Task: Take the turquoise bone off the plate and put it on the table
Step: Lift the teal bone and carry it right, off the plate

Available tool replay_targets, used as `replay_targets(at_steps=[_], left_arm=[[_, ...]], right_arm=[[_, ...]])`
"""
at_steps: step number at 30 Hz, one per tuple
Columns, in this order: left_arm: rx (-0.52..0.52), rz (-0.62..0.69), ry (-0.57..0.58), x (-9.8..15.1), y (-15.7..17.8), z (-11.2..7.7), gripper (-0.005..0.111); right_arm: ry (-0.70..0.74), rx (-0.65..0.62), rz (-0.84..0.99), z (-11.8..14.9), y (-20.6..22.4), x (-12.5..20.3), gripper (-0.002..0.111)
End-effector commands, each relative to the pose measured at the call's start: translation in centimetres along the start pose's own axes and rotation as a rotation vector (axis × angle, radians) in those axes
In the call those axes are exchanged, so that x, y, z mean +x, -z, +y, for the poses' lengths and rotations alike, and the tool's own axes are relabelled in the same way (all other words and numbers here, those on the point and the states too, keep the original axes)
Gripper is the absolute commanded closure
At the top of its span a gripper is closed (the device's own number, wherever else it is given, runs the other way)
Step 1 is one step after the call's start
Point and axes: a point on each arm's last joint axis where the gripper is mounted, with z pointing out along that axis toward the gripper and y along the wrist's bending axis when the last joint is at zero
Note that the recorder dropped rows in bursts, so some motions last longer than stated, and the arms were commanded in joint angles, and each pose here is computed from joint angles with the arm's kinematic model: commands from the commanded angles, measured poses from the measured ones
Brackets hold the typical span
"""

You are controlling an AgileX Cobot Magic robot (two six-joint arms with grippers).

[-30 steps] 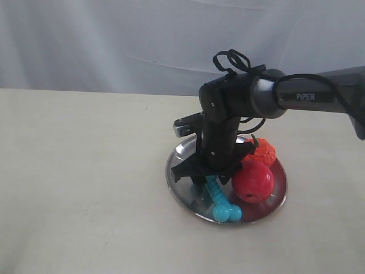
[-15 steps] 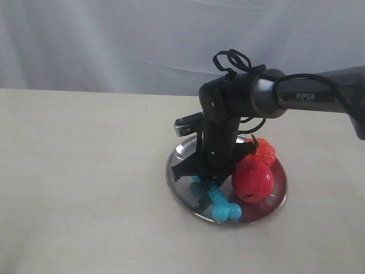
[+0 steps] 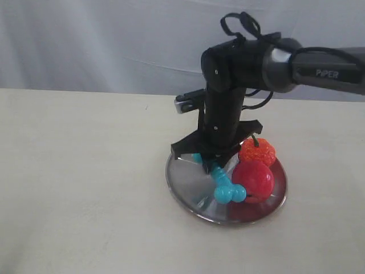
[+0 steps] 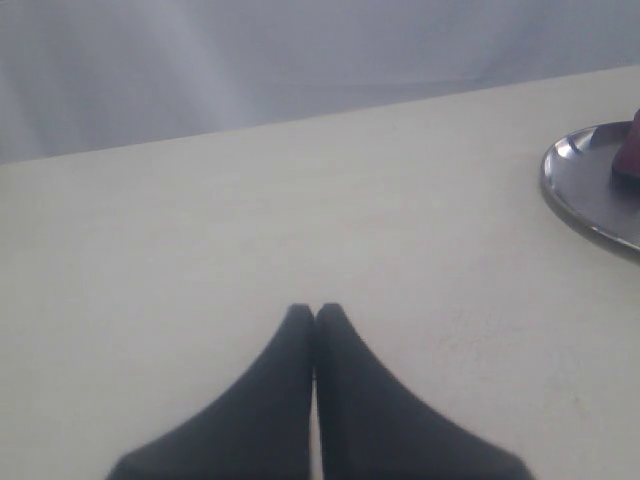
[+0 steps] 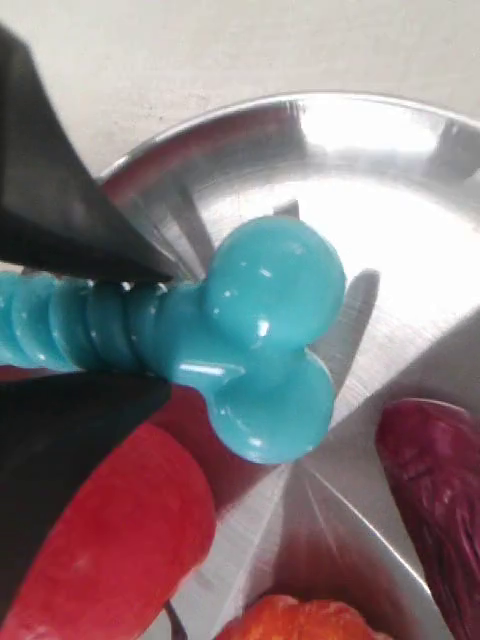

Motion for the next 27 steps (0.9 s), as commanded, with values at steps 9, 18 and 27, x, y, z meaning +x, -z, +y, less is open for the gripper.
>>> replay_targets(at_steps=[9,18,27], left_arm=[[0.002,0.001,-0.001,0.1,0.0,0.0,0.107],[0.002,0.001,-0.001,0.1,0.0,0.0,0.107],[0.002,0.001,-0.001,0.1,0.0,0.0,0.107]], right_arm=[[-0.02,-0.008,-0.115,-1.2,9.5,2.0,0.109],[-0.09,-0.005,-0.19,-4.1,12.5,2.8,0.109],[-0.208,0.04,-0.196,-10.6,13.8,5.4,0.109]])
